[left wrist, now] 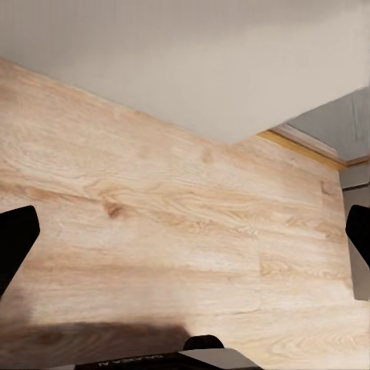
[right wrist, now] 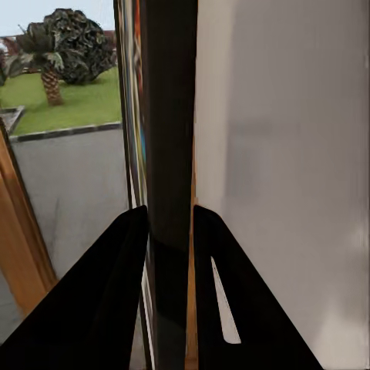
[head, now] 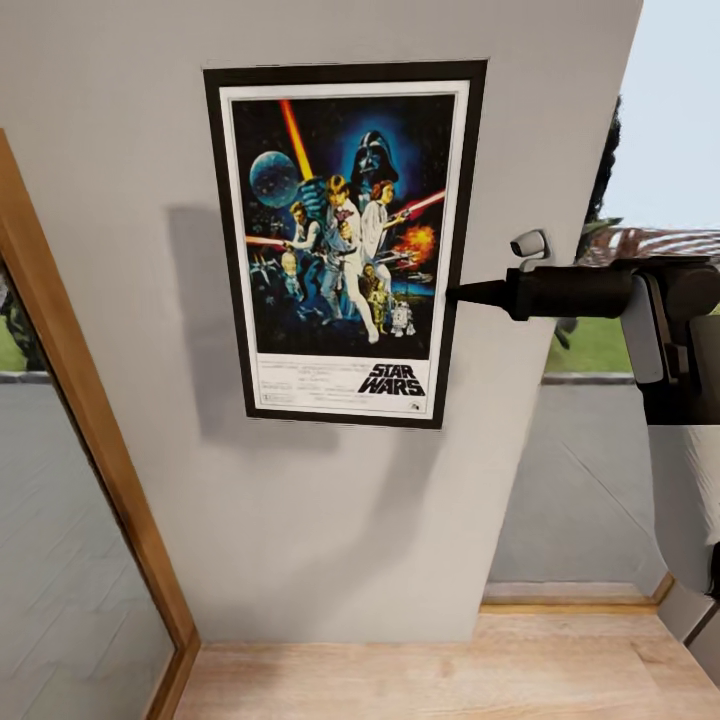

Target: Pick up the poster from the kitchen countertop and hang it on one of the wall nails in the kitchen.

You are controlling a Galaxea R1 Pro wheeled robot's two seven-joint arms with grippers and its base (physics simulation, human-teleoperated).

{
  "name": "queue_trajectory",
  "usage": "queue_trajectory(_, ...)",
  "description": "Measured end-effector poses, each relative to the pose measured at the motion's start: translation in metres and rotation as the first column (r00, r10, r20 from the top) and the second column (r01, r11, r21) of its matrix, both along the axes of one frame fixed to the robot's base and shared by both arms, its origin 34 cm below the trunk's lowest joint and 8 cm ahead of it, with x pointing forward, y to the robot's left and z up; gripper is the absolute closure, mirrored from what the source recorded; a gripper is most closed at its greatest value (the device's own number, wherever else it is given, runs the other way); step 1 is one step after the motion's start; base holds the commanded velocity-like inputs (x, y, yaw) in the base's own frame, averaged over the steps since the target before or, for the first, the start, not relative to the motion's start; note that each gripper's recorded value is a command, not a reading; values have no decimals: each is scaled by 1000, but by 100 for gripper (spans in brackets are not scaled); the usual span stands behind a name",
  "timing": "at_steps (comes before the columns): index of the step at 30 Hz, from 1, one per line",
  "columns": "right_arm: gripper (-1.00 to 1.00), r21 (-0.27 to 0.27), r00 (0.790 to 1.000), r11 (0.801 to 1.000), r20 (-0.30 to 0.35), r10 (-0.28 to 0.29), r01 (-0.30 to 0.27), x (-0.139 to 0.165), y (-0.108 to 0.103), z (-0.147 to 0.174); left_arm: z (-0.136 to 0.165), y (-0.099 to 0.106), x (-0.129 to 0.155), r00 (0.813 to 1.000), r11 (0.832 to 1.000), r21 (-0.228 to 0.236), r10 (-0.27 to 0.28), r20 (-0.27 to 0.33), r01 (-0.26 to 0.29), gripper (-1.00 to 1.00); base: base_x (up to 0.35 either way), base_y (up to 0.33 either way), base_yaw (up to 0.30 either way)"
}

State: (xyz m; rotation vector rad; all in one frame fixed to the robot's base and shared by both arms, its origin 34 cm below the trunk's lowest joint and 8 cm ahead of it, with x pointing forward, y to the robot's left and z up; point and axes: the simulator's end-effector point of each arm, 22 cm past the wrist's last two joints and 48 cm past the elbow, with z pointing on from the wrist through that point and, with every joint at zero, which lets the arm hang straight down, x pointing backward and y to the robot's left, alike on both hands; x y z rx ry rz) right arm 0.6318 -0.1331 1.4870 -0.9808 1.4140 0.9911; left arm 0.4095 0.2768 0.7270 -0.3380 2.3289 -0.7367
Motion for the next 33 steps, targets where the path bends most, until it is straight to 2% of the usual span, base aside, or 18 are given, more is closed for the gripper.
queue_trajectory(7, 100, 0, 1000, 1000, 1, 0, 0, 0, 0, 0, 0, 0, 0, 1000, 1000, 0, 0, 0, 0, -100, 251, 0, 0)
queue_trajectory(21, 100, 0, 1000, 1000, 1, 0, 0, 0, 0, 1, 0, 0, 0, 1000, 1000, 0, 0, 0, 0, -100, 39, 0, 0)
queue_trajectory(33, 100, 0, 1000, 1000, 2, 0, 0, 0, 0, 1, 0, 0, 0, 1000, 1000, 0, 0, 0, 0, -100, 280, 0, 0)
